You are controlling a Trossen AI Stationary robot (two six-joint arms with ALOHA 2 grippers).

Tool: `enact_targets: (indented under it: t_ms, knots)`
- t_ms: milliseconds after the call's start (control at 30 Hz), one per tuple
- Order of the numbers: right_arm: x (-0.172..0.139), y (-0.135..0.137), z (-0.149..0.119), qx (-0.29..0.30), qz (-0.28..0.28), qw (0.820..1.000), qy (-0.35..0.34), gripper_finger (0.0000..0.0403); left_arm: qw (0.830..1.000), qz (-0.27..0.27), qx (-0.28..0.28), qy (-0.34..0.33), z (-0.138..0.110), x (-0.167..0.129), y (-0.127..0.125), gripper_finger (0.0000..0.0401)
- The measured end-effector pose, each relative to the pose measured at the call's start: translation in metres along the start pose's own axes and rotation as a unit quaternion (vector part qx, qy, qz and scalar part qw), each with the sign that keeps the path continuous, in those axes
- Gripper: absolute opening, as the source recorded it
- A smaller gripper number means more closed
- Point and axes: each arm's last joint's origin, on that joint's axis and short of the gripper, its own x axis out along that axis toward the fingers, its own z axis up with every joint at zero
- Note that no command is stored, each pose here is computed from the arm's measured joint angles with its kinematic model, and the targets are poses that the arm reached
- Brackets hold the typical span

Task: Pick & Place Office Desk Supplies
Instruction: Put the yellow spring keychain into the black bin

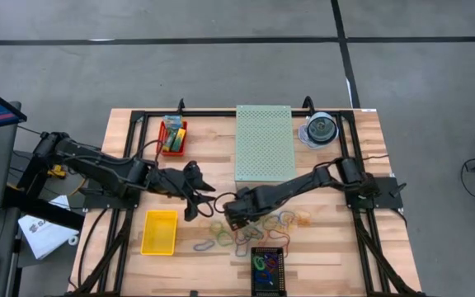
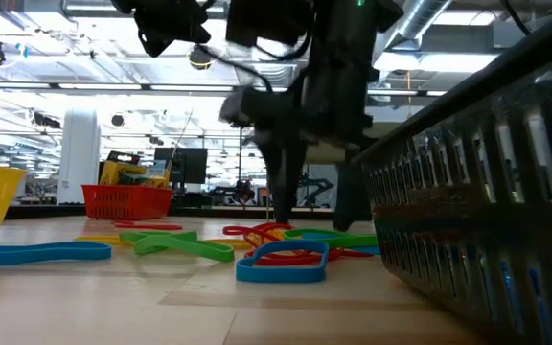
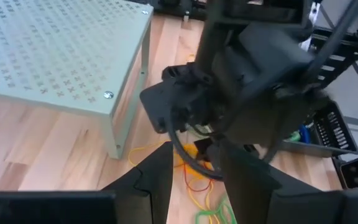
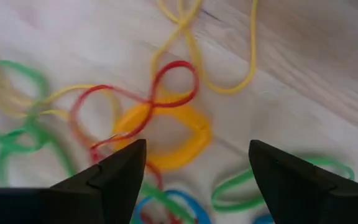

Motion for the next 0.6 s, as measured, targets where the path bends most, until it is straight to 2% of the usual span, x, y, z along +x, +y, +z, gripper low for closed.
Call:
enact_targets:
  t_ms: [367, 467, 600]
  knots:
    - [0.0042, -0.0002, 0.0011, 0.008, -0.004, 1.000, -0.002, 0.0276, 1.000, 0.000, 0.000, 0.001, -0.0003, 0.0001, 0.0000, 0.0127]
    - [0.0044, -0.0010, 0.0022, 0.007, -0.008, 1.000, -0.008, 0.0254, 1.000, -0.008, 0.000, 0.004, -0.0004, 0.0001, -0.0004, 0.0127]
    - [0.0045, -0.0003, 0.0039, 0.002, -0.005, 1.000, -0.018, 0.0197, 1.000, -0.011, -0.007, 0.006, -0.0006, 0.0001, -0.0005, 0.0127]
